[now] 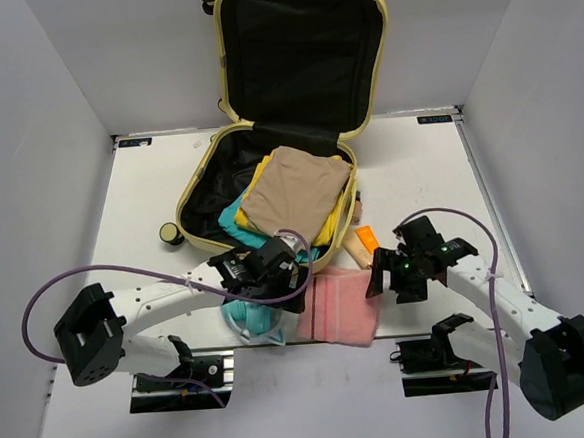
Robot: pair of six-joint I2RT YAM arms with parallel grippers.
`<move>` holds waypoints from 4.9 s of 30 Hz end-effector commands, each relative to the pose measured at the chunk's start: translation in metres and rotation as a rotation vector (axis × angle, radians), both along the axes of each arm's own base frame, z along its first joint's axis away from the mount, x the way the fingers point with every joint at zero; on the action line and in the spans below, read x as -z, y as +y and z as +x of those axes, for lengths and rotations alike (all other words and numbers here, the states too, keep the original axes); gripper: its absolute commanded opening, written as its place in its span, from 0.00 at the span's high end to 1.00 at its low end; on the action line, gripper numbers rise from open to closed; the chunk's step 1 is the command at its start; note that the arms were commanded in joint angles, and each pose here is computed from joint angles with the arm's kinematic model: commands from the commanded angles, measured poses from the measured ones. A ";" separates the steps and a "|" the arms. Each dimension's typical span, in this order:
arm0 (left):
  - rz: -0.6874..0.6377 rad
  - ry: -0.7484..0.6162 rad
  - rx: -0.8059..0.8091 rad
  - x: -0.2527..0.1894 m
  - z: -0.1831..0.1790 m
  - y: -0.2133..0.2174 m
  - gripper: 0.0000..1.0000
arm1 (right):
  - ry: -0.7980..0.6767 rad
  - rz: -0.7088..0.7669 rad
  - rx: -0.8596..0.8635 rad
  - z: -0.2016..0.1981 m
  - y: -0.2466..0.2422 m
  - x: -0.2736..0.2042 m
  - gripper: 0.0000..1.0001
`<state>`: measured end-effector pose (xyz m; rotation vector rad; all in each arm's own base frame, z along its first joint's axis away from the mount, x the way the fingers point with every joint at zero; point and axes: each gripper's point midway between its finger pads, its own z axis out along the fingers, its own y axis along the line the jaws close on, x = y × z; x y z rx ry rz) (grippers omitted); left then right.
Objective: Pack the luggage
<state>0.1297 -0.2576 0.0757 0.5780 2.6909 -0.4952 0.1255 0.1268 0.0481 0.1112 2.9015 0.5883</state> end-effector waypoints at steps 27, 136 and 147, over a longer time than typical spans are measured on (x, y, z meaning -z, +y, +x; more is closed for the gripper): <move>-0.131 -0.269 -0.085 -0.061 0.038 -0.005 0.00 | -0.225 0.188 -0.182 0.032 0.042 -0.044 1.00; -0.121 -0.142 -0.222 -0.056 0.283 0.018 0.98 | -0.242 0.291 -0.110 0.253 0.095 -0.063 1.00; -0.129 -0.316 -0.247 -0.155 0.265 0.042 0.00 | -0.527 0.329 -0.308 0.250 0.099 -0.195 0.32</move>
